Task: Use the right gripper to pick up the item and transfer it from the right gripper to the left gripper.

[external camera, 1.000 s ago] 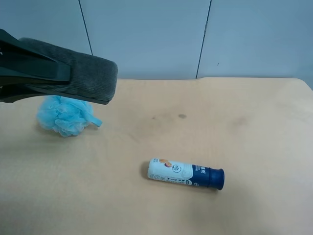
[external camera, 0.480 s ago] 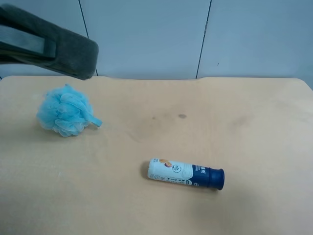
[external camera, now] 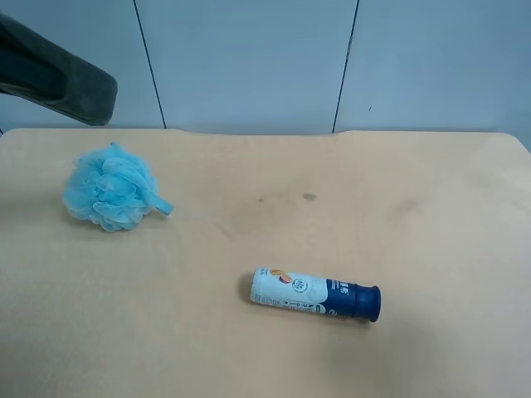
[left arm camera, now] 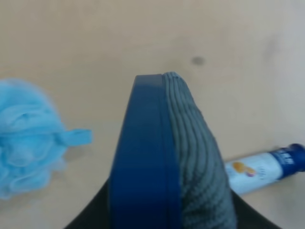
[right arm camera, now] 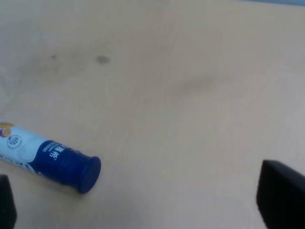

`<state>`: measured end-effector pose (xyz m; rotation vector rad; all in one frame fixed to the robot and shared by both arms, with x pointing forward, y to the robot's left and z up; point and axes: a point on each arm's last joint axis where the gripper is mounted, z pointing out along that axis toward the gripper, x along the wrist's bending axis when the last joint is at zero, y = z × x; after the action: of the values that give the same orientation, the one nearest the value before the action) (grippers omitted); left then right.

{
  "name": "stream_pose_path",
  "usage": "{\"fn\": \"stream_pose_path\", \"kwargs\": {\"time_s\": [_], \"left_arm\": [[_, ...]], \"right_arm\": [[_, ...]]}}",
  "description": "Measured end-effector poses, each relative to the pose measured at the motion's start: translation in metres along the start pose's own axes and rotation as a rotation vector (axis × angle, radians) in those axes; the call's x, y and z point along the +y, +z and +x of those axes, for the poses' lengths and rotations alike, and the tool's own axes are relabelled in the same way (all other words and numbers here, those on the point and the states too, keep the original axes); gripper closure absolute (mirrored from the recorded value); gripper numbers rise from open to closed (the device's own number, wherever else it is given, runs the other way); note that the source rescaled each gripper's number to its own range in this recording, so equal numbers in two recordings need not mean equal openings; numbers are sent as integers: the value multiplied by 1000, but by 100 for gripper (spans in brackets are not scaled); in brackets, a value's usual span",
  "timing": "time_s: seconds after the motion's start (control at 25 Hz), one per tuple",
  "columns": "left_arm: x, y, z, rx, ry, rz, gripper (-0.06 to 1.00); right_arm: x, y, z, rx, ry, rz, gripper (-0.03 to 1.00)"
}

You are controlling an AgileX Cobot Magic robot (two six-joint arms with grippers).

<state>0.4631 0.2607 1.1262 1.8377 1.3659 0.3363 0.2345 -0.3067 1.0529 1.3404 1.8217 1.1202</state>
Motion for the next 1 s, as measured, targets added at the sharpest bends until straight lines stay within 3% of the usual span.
{"fn": "stream_pose_path", "kwargs": {"time_s": [0.28, 1.0], "left_arm": [[3, 38, 7, 14, 12, 50, 92], [23, 171, -88, -215, 219, 197, 92]], "right_arm": [[0, 0, 0, 0, 0, 0, -3], [0, 0, 0, 0, 0, 0, -3]]}}
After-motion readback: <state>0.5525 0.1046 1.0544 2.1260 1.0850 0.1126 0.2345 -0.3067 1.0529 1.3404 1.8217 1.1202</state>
